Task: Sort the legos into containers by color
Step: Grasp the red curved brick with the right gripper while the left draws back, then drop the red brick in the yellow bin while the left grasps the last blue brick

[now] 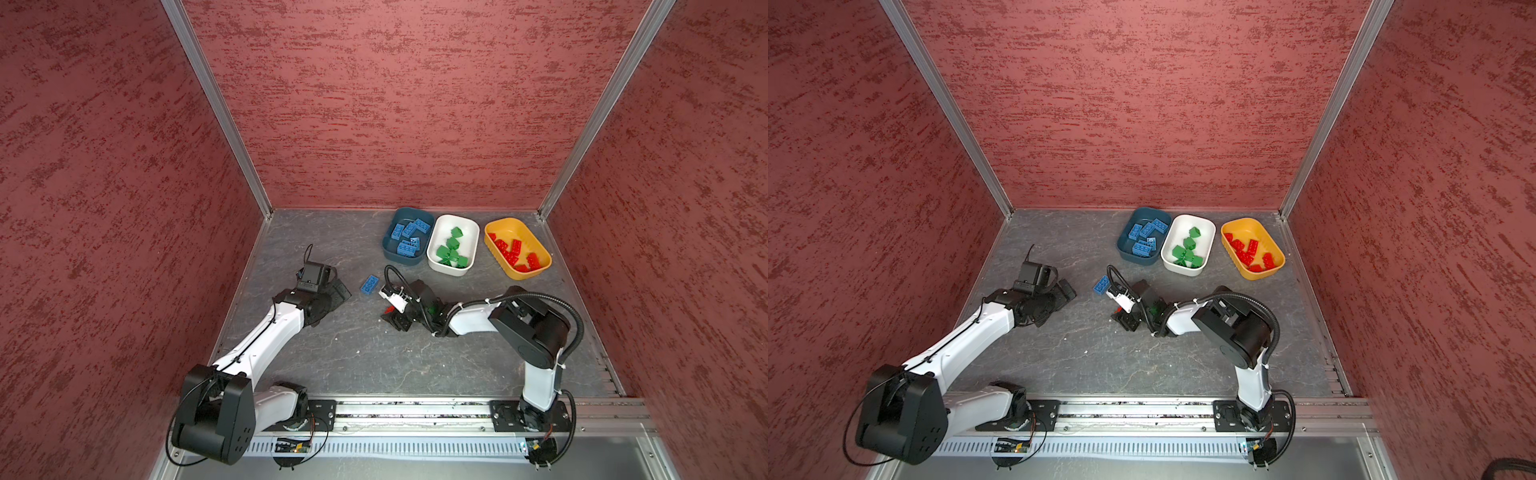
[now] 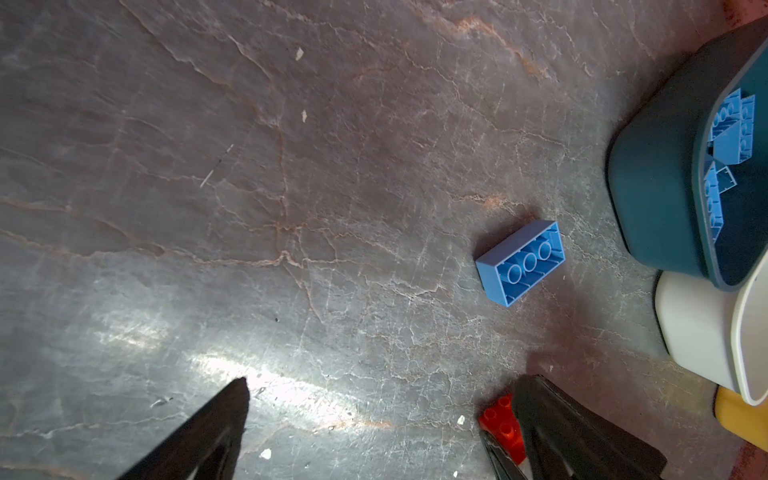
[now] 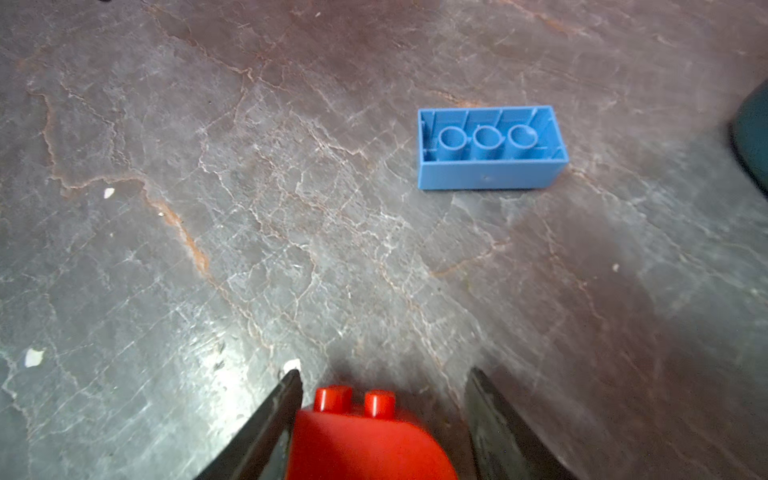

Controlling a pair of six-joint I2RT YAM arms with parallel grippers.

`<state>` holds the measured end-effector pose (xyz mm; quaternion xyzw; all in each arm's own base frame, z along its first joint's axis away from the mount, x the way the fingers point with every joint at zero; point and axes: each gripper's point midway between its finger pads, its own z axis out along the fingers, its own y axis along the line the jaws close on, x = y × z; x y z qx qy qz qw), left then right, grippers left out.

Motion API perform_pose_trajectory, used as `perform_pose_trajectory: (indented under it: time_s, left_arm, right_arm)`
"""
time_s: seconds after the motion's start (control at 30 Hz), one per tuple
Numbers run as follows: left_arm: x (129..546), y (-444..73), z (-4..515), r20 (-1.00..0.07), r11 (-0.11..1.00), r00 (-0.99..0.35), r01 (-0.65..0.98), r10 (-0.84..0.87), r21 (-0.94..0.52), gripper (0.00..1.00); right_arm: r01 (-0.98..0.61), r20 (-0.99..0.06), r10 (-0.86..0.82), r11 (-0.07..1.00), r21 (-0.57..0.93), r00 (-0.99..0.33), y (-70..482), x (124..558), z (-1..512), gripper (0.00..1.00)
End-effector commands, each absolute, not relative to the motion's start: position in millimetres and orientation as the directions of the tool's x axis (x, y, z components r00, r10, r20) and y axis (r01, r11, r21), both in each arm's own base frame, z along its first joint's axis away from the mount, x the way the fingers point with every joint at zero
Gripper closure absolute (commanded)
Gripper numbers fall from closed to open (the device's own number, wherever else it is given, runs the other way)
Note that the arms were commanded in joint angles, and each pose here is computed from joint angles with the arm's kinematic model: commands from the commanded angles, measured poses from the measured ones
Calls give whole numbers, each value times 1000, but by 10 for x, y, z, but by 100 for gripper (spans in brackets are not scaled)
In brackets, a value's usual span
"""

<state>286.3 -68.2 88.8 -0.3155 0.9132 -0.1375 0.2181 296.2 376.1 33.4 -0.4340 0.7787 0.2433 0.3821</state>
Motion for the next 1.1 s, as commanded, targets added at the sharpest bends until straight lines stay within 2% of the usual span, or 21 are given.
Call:
perform_pose_trajectory:
  time_s: [0.0,0.2,0.37,0.5,0.73,0.9,1.07]
  left_arm:
    - [2878,-695,849,-314,768,-708,-521,-632,-371,1]
    - [2923,-799,838,-322,794,-732,-500,-601,-345,1]
    - [3003,-1007,949,-403,873,-775,-410,-486,-265,1]
    - [3093,-1239,980,-424,910,-807,-334,-411,-248,1]
    - [3234,-1848,1140,-513,971,-837,-84,-190,-223,1]
    - [3272,-2254,1221,-554,976,-831,79,-47,-202,1]
    - [3373,-2192,1183,-554,994,-832,43,-21,-102,1]
  right_arm:
    - [-857,-828,-478,515,6,-293,3751,2997,400,42]
    - [-860,-840,-464,510,5,-280,3736,2971,459,49]
    - [-843,-857,-449,537,-31,-255,3657,3000,614,53]
    - [-818,-876,-420,573,-52,-239,3514,3029,812,56]
    - [-623,-904,-297,781,-45,-307,2722,3407,1144,59]
    - [-451,-919,-175,892,4,-354,2017,3686,1349,60]
    - [-264,-923,35,953,146,-384,1268,3956,1589,62]
